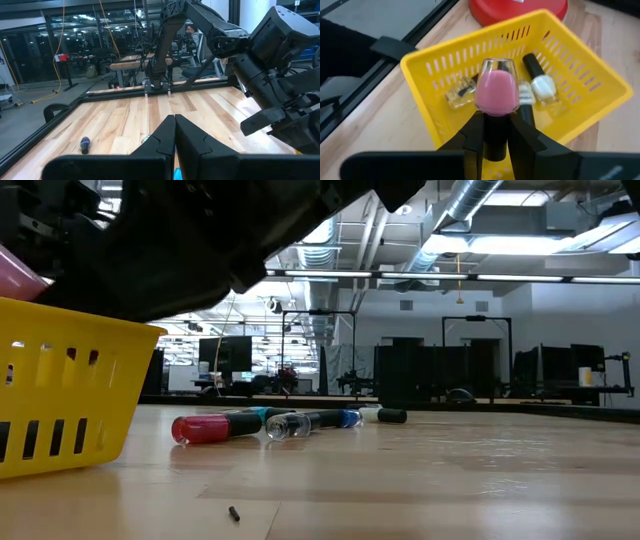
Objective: Pick & Place Nail Polish
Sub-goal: Put the pink nail polish into the yellow basket, then put the purple nail polish into the yellow basket
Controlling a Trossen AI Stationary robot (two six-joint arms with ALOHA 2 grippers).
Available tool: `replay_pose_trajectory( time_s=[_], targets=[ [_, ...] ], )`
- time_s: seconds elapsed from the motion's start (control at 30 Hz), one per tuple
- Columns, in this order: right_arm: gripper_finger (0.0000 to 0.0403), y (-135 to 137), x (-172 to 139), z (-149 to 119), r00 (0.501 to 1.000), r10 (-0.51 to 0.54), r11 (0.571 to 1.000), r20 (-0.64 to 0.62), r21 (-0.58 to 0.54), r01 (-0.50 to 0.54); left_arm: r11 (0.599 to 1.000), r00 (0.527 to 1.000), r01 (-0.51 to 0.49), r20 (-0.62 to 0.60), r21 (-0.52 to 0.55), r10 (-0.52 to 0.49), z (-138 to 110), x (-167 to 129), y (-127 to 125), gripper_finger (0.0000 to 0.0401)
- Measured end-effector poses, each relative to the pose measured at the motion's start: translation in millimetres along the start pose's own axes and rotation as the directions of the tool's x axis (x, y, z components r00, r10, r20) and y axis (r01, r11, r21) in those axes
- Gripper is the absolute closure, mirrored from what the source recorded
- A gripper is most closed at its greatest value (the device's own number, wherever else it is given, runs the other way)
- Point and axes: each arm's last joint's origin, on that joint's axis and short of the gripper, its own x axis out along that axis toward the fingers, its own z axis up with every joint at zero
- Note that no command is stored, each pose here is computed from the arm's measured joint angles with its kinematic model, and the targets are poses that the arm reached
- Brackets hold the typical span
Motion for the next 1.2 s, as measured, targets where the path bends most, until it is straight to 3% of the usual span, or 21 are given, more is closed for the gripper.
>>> replay_pose_trajectory(
  time_s=[0.33,0.8,0.97,1.1,1.2],
  targets=[
    [0.0319,0.5,0.0,-1.8,1.0,0.005,1.0,-0.019,0.0,-0.005,1.0,1.0,0.0,0.002,0.0,0.0,0.1,0.0,0.0,0.04],
    [0.0316,0.1,-6.4,3.9,1.0,0.004,0.997,-0.006,-0.073,-0.004,1.0,1.0,-0.001,0.006,0.001,0.001,0.5,0.0,0.0,0.04],
    [0.0315,-5.1,-41.7,28.7,0.999,-0.036,0.992,0.02,-0.122,0.038,1.0,1.0,0.002,0.009,0.001,-0.002,0.8,0.0,0.0,0.04],
    [0.0315,-19.9,-78.8,36.9,0.982,-0.167,0.98,-0.084,-0.125,0.155,1.0,1.0,0.002,0.01,0.001,-0.002,0.9,0.0,0.0,0.04],
    [0.0315,-36.8,-109.0,35.0,0.94,-0.268,0.96,-0.209,-0.136,0.243,1.0,1.0,0.002,0.01,0.001,-0.002,0.9,0.0,0.0,0.04]
  ],
)
